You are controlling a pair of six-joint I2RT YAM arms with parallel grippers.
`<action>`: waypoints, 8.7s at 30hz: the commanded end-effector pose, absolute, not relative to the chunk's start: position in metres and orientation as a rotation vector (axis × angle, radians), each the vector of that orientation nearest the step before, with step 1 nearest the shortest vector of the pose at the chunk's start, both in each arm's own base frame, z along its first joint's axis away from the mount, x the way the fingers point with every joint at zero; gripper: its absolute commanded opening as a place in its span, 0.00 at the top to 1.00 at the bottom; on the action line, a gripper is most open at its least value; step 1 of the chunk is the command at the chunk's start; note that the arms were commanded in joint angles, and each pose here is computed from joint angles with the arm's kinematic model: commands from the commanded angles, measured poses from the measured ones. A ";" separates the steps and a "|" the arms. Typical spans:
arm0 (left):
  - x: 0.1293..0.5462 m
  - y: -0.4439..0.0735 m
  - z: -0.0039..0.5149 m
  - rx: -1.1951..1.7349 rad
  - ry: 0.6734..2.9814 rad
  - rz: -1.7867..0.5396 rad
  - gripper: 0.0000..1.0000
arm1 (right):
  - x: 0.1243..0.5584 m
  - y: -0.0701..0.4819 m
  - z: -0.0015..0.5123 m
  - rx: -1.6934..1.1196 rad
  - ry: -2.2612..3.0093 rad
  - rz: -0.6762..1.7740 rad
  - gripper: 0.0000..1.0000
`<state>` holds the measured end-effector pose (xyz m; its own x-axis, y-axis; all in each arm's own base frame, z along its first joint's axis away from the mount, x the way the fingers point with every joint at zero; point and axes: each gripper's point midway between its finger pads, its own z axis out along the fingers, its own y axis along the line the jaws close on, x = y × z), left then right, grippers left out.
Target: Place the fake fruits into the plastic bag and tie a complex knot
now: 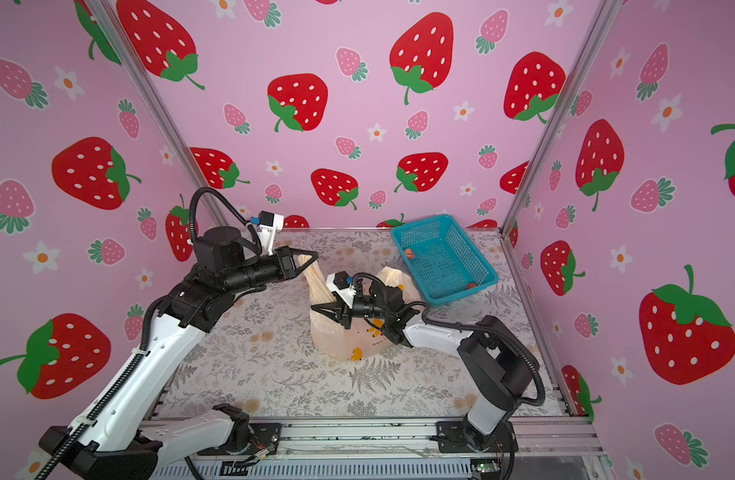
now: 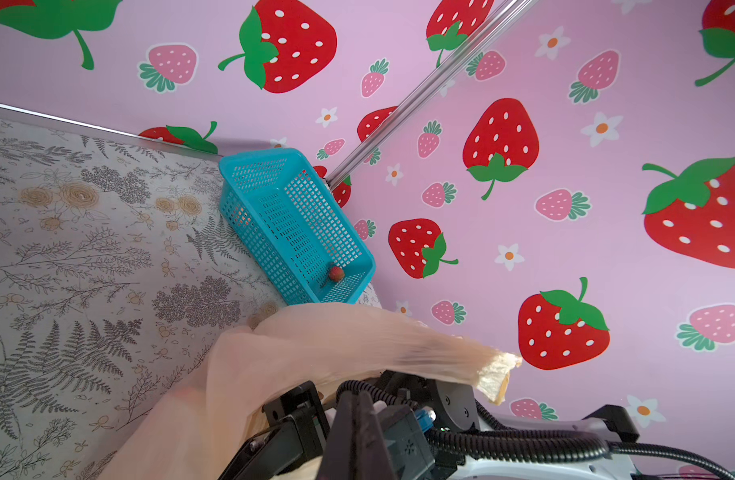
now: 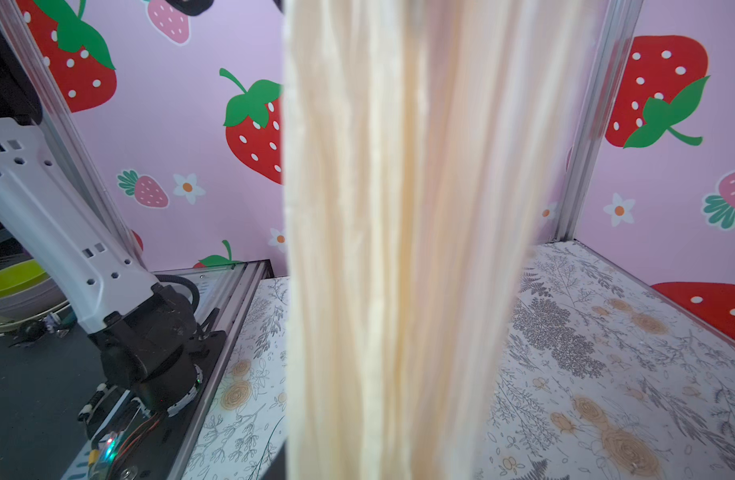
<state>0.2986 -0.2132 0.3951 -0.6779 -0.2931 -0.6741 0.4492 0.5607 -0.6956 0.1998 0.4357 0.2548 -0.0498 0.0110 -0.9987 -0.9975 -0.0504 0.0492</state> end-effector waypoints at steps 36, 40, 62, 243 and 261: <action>0.303 -0.201 0.423 0.063 1.877 -1.168 1.00 | 0.255 0.422 0.211 -0.608 1.616 0.578 0.58; 0.305 -0.204 0.423 0.089 1.881 -1.163 1.00 | 0.254 0.422 0.223 -0.634 1.590 0.563 0.60; 0.332 -0.197 0.411 0.088 1.948 -1.104 1.00 | 0.224 0.406 0.354 -1.039 1.465 0.469 0.05; 0.317 -0.318 0.407 0.292 2.054 -1.312 1.00 | 0.274 0.316 0.272 -1.136 1.322 1.122 0.79; 0.316 -0.326 0.402 0.283 2.064 -1.362 1.00 | 0.313 0.298 0.308 -0.694 1.408 0.756 0.33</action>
<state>0.3181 -0.3227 0.3821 -0.7878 -0.1489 -0.5977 0.4703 0.4811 -0.7398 0.2957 0.3076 0.2943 -0.0222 0.0207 -0.9995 -0.8826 0.4693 0.0293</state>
